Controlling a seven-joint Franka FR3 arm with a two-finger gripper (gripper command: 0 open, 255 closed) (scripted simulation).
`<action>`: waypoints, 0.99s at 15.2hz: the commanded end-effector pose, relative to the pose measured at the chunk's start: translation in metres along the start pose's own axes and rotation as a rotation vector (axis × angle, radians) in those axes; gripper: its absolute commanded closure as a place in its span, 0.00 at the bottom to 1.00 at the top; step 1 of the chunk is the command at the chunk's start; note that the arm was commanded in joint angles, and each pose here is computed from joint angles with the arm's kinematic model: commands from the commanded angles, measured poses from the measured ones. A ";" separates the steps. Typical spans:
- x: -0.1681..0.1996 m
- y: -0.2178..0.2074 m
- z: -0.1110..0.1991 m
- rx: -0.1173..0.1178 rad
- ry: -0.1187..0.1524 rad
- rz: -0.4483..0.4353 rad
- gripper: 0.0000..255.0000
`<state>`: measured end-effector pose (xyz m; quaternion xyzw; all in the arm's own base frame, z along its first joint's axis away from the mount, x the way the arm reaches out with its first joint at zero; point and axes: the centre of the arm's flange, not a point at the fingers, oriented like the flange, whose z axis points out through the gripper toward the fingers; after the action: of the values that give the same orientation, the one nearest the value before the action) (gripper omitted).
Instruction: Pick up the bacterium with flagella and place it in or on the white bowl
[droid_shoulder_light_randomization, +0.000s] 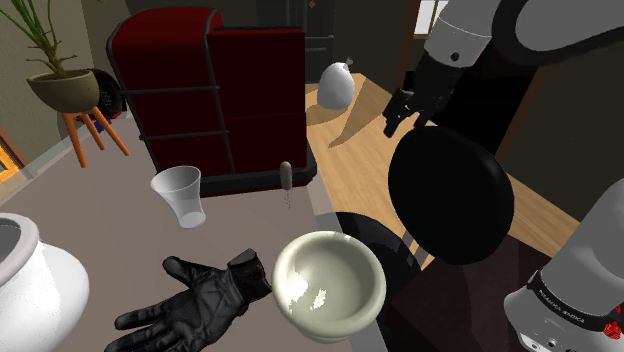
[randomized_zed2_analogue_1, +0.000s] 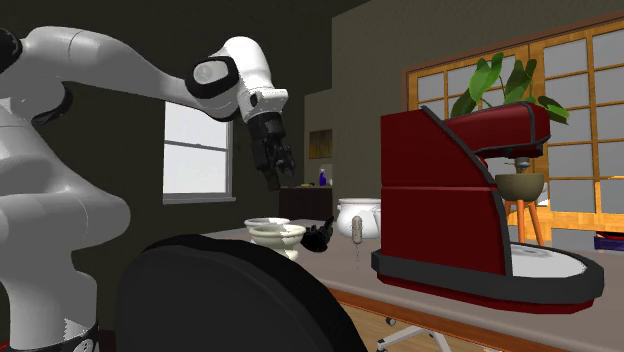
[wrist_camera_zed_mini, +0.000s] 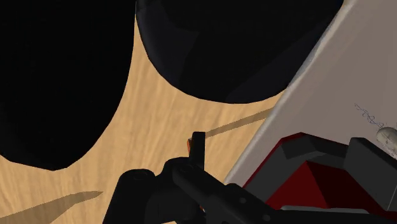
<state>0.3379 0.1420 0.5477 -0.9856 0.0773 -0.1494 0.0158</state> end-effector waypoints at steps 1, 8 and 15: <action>0.001 -0.020 0.017 0.013 0.026 0.007 0.00; 0.003 -0.089 0.070 0.050 0.109 0.026 0.00; 0.011 -0.160 0.120 0.087 0.193 0.045 0.00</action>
<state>0.4039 0.2877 0.4500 -0.9651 0.0928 -0.2397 0.0499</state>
